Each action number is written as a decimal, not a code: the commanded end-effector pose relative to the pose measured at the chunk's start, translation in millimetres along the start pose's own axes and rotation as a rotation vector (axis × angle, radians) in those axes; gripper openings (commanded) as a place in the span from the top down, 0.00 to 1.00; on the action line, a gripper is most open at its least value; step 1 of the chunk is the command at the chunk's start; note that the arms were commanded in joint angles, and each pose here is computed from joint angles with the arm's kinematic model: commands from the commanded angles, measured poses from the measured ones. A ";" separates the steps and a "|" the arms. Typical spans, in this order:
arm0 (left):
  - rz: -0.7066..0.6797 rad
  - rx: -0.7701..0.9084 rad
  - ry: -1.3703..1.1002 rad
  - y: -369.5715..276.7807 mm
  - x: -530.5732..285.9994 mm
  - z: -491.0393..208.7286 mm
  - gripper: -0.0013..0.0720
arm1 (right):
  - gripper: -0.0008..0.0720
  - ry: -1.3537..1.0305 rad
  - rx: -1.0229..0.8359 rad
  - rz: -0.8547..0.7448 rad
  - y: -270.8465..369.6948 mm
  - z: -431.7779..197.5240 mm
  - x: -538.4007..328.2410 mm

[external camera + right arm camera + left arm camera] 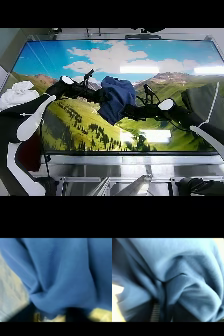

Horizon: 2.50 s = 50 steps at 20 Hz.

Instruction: Fold the shirts.

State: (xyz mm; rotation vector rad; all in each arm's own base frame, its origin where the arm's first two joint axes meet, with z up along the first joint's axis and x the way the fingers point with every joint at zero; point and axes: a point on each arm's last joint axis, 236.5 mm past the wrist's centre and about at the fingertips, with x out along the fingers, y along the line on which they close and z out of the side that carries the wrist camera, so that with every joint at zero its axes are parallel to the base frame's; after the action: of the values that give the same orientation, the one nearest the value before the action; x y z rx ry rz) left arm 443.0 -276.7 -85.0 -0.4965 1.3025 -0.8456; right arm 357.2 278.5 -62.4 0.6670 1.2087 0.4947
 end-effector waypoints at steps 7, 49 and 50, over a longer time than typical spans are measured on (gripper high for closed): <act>-0.073 -0.003 0.033 -14.1 -38.4 -2.0 0.98 | 0.97 -0.069 -0.094 0.078 24.5 27.0 -7.5; -0.081 -0.205 0.123 6.6 -161.3 -71.7 0.00 | 0.30 -0.133 -0.111 0.013 -60.4 115.4 -172.2; -0.087 -0.230 0.160 1.8 -146.8 -92.8 0.00 | 0.30 -0.071 -0.094 -0.041 -77.2 98.4 -171.7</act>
State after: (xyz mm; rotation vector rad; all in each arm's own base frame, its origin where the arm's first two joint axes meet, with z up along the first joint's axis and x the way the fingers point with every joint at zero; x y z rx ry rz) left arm 391.0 -133.9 2.9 -0.6366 1.4257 -0.8055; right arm 444.9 109.8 53.5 0.6254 0.9100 0.5291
